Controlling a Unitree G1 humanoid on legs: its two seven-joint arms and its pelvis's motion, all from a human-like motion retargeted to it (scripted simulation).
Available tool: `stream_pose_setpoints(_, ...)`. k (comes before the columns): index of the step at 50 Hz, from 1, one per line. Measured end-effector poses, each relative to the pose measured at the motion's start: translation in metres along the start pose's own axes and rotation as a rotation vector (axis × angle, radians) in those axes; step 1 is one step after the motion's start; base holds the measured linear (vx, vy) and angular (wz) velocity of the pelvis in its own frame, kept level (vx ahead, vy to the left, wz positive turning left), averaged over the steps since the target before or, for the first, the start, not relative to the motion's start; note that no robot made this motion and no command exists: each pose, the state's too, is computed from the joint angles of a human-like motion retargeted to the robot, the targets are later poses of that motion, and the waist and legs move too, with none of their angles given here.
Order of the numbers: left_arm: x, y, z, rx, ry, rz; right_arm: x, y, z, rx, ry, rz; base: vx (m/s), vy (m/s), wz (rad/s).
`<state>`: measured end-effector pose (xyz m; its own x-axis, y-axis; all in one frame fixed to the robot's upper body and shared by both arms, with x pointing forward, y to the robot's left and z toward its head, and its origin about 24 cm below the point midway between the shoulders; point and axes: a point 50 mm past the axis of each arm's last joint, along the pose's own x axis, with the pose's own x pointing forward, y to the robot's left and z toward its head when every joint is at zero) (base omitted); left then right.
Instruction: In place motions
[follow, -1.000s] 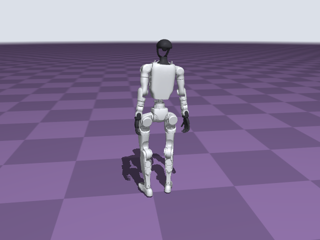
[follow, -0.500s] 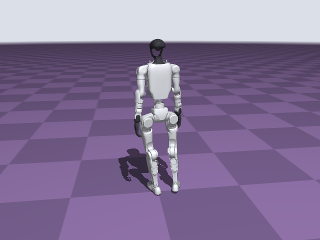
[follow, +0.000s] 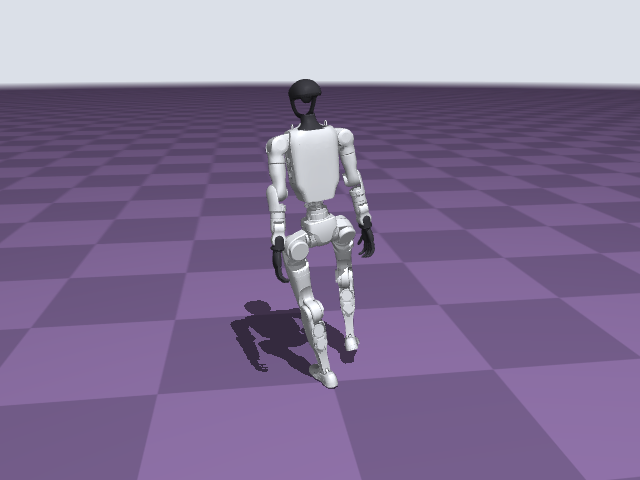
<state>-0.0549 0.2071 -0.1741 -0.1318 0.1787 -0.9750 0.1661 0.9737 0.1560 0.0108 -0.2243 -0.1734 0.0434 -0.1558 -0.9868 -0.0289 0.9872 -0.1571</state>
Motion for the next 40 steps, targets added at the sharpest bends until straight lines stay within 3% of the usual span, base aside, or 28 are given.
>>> stream_pose_setpoints(8,-0.002,0.005,0.046,-0.002,-0.142,-0.029,-0.003,-0.006,-0.027,0.023,0.101,-0.022,0.19,0.79,0.72)
stream_pose_setpoints(17,-0.005,0.011,0.068,0.039,-0.21,-0.034,-0.003,0.002,-0.028,0.013,0.116,0.005,-0.07,-0.06,0.26)
stream_pose_setpoints(30,0.0,-0.012,-0.011,-0.042,0.006,-0.06,-0.002,0.0,-0.02,-0.058,0.061,-0.003,-0.06,-0.49,-0.66)
stream_pose_setpoints(40,-0.004,-0.013,-0.047,-0.117,0.133,-0.053,0.0,0.003,0.037,-0.224,-0.13,0.032,0.06,-0.13,-0.56)
